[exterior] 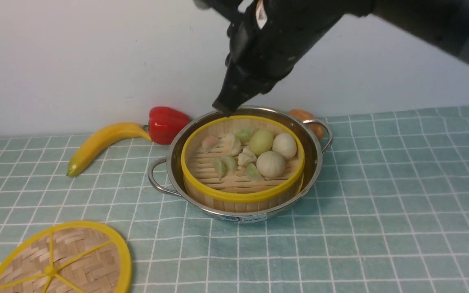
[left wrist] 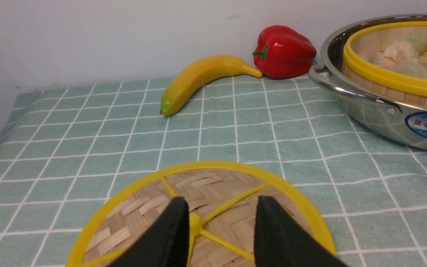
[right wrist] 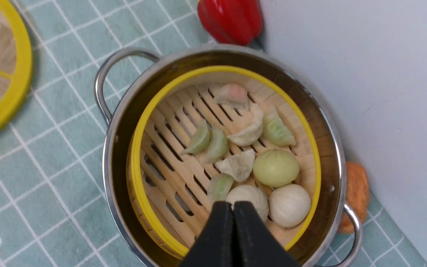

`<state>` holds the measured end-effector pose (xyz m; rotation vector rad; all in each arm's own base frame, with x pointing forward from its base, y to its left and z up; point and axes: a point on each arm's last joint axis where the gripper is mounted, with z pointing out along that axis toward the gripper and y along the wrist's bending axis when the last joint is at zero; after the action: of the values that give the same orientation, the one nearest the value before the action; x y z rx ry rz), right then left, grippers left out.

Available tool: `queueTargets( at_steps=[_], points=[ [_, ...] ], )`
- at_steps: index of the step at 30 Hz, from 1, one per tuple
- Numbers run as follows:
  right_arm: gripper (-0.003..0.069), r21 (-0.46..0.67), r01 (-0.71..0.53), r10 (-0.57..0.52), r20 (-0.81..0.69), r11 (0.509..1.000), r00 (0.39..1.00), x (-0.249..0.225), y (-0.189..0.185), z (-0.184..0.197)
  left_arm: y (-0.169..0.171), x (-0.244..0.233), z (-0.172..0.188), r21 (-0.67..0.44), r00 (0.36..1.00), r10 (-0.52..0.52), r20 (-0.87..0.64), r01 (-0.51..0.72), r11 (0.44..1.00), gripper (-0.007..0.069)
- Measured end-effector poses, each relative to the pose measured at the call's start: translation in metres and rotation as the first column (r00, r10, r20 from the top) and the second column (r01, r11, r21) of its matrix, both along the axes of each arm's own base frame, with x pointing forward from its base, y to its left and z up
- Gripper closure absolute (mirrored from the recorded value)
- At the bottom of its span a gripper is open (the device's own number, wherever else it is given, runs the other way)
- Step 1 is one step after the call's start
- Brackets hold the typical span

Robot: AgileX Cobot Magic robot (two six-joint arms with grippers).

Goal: Place the steamer in the pot on the blue tablecloth, and put the lid on the steamer.
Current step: 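Grasp the bamboo steamer lid lying on the table by its centre knob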

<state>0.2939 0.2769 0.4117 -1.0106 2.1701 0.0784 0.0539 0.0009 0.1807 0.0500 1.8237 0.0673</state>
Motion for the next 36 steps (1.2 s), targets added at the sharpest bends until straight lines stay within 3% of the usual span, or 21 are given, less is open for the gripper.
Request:
queueTargets(
  at_steps=[6, 15, 21, 24, 29, 36],
  points=[
    [0.0671, 0.081, 0.003, -0.003, 0.003, 0.997, 1.0, -0.014, -0.01, 0.022, 0.0, 0.0, 0.0, 0.0, 1.0, 0.0, 0.0, 0.0, 1.0, 0.0382],
    [0.0659, 0.12, -0.01, 0.014, -0.031, 0.993, 0.999, -0.018, -0.007, 0.023, 0.0, 0.0, 0.0, 0.0, 1.0, 0.0, 0.0, 0.0, 1.0, 0.0382],
    [0.065, 0.112, 0.068, -0.063, -0.049, 0.991, 0.997, -0.023, -0.028, 0.019, 0.0, 0.0, 0.0, 0.0, 1.0, 0.0, 0.0, 0.0, 1.0, 0.0382],
    [0.0646, 0.145, 0.112, -0.109, -0.031, 0.983, 0.994, -0.033, -0.056, 0.017, 0.0, 0.0, 0.0, 0.0, 1.0, 0.0, 0.0, 0.0, 1.0, 0.0382],
    [0.0631, 0.306, 0.218, -0.251, 0.073, 0.927, 0.965, -0.069, -0.136, 0.018, 0.0, 0.0, 0.0, 0.0, 1.0, 0.0, 0.0, 0.0, 1.0, 0.0382],
    [0.0613, 0.467, 0.432, -0.552, 0.154, 0.771, 0.82, -0.135, -0.239, -0.009, 0.0, 0.0, 0.0, 0.0, 1.0, 0.0, 0.0, 0.0, 1.0, 0.0382]
  ],
)
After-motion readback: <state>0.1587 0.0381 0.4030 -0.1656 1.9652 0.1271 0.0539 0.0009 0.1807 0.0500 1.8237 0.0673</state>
